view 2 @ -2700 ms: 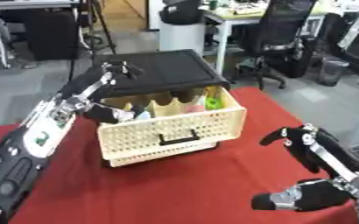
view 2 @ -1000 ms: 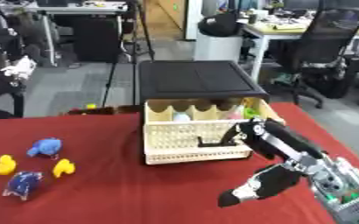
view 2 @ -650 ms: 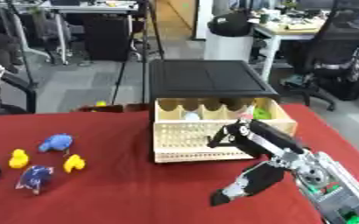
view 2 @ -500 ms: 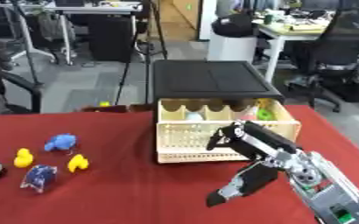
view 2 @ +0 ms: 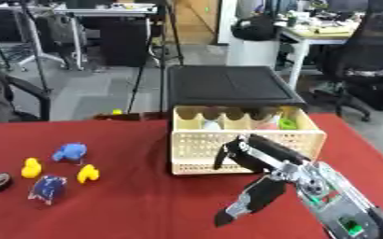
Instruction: Pick up objects from table and place into drawer.
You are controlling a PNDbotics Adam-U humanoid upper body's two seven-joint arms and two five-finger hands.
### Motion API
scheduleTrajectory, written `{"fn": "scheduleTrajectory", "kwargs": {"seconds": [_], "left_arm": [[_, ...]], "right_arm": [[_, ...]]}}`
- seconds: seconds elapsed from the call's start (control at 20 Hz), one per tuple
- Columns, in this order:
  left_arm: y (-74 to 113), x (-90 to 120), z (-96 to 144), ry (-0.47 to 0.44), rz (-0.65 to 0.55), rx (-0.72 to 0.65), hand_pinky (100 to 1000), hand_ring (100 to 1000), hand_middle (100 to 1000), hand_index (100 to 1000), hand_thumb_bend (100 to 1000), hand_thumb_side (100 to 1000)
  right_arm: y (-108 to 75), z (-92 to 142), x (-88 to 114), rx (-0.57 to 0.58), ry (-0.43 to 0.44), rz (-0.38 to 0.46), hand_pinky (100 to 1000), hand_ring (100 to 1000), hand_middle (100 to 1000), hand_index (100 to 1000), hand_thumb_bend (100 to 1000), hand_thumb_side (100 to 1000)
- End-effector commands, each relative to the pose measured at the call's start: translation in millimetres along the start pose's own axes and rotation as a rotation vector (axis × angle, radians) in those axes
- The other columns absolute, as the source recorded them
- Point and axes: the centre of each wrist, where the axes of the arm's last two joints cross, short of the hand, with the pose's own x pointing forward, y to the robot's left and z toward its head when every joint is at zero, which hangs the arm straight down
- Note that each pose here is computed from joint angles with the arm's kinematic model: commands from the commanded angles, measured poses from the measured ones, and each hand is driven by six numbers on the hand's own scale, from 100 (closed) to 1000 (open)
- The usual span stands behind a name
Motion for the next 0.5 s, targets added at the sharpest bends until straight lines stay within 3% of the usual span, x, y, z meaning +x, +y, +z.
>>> {"fn": "scheduleTrajectory", "kwargs": {"seconds": [0.05, 0.5], "left_arm": [[15.5, 9, -1, -0.020, -0.030, 0.023, 610, 640, 625, 816, 100, 574], [15.9, 7, 3, -0.008, -0.032, 0.029, 611, 640, 625, 816, 100, 589]], "right_arm": [[-8.2, 3, 2, -0.005, -0.005, 0.041, 100, 100, 113, 586, 1000, 490], [3.8, 11, -27, 0.069, 0.131, 0.063, 100, 100, 109, 584, 1000, 471]]}}
